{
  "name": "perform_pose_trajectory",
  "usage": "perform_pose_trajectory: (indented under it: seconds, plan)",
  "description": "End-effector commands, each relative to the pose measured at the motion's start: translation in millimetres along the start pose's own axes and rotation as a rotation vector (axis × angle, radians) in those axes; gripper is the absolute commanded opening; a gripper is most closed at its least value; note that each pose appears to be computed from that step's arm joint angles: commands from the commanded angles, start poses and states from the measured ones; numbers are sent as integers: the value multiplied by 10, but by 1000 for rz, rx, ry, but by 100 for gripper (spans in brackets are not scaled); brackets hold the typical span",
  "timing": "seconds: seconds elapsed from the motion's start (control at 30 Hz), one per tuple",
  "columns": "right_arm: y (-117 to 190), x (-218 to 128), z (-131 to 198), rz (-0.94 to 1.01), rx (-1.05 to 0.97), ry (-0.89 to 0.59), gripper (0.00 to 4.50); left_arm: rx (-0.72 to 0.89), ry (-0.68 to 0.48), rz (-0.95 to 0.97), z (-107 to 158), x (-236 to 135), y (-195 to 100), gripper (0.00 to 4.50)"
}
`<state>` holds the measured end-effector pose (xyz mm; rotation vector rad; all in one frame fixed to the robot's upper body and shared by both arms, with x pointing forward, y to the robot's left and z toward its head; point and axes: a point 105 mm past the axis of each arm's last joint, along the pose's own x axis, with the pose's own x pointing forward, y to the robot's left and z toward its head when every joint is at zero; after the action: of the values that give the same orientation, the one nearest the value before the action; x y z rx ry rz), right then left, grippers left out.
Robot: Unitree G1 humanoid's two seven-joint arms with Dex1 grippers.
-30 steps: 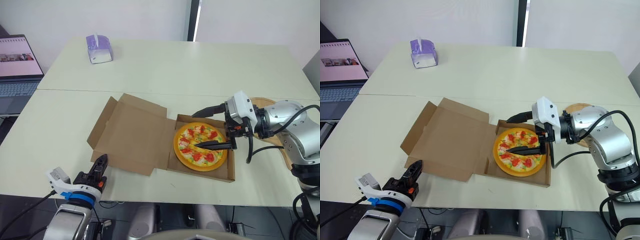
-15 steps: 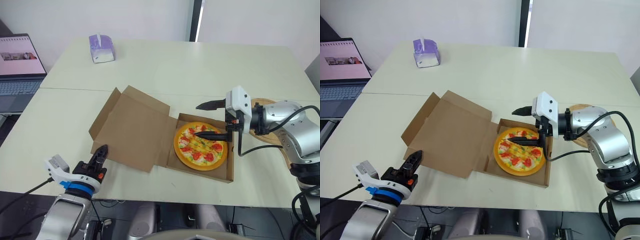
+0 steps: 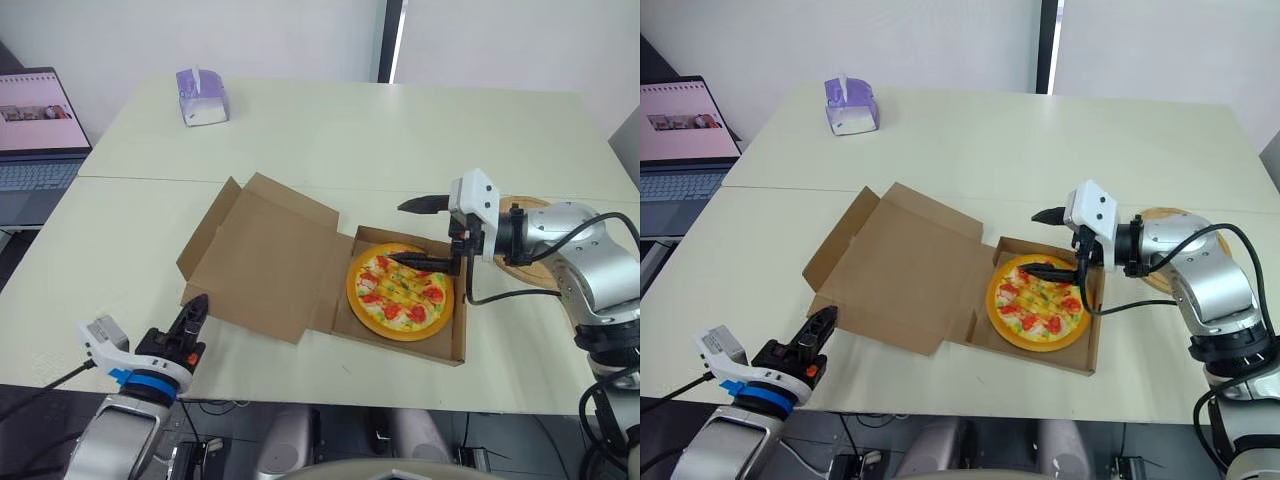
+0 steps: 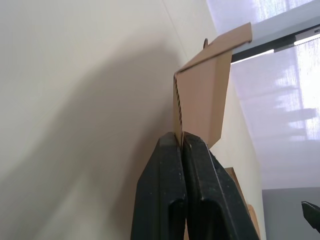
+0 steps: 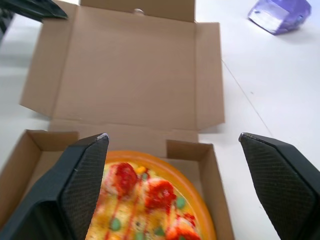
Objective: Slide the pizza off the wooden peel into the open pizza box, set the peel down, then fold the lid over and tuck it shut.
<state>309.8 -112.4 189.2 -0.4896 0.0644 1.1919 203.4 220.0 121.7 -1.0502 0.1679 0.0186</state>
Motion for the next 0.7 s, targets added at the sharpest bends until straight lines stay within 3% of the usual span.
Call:
perform_pose_trajectory:
  seconds: [0.03, 0.33, 0.5, 0.7]
  plan:
    - [-33, -22, 131, -16, -56, -31, 328, 7, -33, -40, 93, -23, -69, 0]
    - [-17, -6, 109, -24, -53, -33, 3, -29, -42, -47, 104, -29, -12, 0]
    - [-47, -14, 83, -43, -60, -19, 3, -4, -44, -43, 149, -20, 30, 0]
    - [-329, -81, -115, -190, -93, 100, 3, 75, -20, -66, 229, 49, 39, 0]
